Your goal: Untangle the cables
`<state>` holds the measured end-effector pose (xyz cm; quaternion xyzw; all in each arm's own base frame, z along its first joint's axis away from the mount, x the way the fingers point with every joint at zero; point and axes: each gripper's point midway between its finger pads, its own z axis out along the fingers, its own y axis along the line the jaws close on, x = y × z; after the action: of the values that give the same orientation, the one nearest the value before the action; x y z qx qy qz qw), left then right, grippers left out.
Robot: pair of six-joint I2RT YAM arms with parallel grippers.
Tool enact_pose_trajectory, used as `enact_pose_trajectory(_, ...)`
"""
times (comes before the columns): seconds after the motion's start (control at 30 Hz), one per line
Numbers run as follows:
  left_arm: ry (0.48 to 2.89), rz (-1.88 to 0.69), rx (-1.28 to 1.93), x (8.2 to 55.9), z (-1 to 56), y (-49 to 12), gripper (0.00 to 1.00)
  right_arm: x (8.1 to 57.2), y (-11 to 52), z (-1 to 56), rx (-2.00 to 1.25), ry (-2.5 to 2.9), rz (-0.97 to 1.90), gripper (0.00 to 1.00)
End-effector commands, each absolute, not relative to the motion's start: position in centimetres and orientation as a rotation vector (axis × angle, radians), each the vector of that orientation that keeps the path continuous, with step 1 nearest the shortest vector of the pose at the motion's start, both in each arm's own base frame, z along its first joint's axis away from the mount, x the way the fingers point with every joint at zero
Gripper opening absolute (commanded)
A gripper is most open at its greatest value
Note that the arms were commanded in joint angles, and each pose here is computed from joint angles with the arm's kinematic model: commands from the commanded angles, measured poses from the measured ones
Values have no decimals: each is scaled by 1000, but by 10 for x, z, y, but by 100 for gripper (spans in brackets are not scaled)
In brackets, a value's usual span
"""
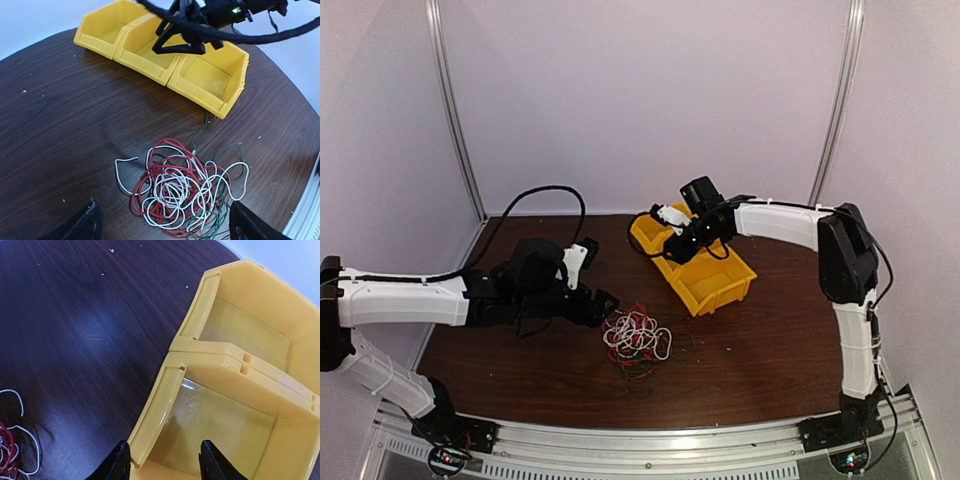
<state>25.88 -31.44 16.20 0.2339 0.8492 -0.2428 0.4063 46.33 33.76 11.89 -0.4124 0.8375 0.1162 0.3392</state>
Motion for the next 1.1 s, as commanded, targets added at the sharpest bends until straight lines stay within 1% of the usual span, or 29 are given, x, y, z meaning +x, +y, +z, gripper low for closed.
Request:
enact_pose_trajectory(0.0, 2154, -640, 512, 257, 164, -314, 89, 471, 344, 107, -1024, 2262, 243, 49)
enact_pose_trajectory(0.33, 2151, -648, 491, 253, 168, -310, 89, 486, 355, 76, -1057, 2328, 140, 50)
enact_pose_trajectory(0.47, 2153, -647, 464, 253, 167, -308, 89, 483, 359, 58, -1106, 2375, 124, 50)
enact_pose_trajectory(0.6, 2145, -608, 433, 252, 165, -301, 89, 481, 363, 60, -1118, 2378, 118, 47)
enact_pose_trajectory(0.7, 2145, -606, 414, 251, 164, -297, 89, 475, 367, 64, -1153, 2365, 113, 43)
enact_pose_trajectory(0.8, 2143, -610, 394, 250, 163, -294, 89, 461, 377, 66, -1246, 2334, 153, 36)
enact_pose_trajectory(0.9, 2136, -617, 380, 249, 163, -291, 89, 443, 386, 65, -1336, 2294, 185, 27)
enact_pose_trajectory(1.07, 2126, -623, 356, 245, 165, -283, 89, 411, 399, 67, -1485, 2194, 174, 20)
